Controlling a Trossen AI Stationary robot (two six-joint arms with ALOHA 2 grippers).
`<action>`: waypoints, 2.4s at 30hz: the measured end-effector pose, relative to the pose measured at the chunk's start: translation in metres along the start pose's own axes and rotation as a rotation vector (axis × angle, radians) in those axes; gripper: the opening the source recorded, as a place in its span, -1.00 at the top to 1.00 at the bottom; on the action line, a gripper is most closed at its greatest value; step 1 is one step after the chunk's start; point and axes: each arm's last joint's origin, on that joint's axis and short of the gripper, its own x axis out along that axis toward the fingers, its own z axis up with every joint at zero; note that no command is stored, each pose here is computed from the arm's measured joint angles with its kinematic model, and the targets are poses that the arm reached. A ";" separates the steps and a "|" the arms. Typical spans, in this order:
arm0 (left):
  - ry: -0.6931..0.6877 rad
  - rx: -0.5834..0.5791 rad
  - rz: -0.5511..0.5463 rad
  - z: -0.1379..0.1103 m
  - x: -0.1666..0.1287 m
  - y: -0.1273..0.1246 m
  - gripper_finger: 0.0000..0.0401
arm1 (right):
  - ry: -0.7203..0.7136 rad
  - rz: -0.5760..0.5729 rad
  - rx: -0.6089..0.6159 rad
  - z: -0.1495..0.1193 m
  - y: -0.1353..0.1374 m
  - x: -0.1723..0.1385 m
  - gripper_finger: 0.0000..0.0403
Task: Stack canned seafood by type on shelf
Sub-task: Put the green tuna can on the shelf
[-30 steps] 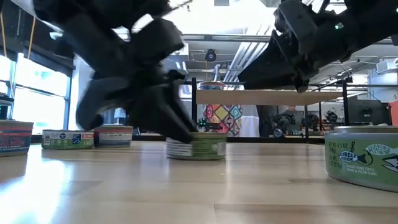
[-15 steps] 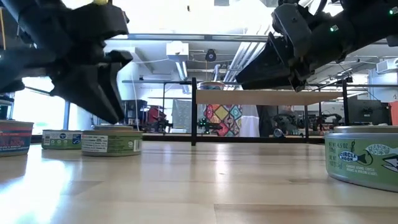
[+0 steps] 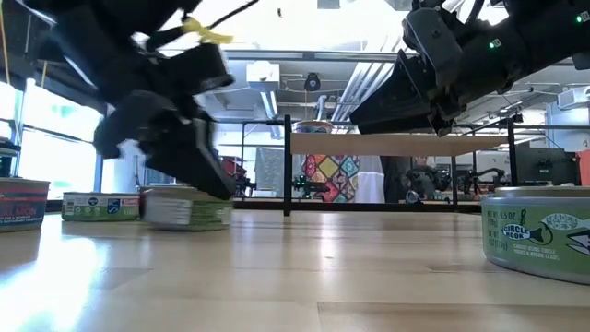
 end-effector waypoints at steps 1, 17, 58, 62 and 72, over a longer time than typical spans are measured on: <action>-0.030 0.025 -0.040 0.003 0.004 0.000 0.62 | 0.000 0.000 0.001 0.000 0.000 0.000 0.23; 0.023 0.313 -0.047 -0.007 -0.022 -0.035 0.79 | 0.004 -0.002 0.007 -0.001 0.000 0.000 0.23; -0.047 0.040 0.060 0.007 -0.025 0.000 0.66 | 0.024 -0.006 0.004 -0.003 -0.001 0.000 0.23; -0.153 -0.004 0.025 0.007 -0.022 -0.002 0.43 | 0.026 -0.008 0.001 -0.004 -0.001 0.000 0.23; -0.039 0.082 -0.012 -0.012 -0.004 -0.004 0.23 | 0.027 -0.008 0.001 -0.004 -0.001 0.000 0.23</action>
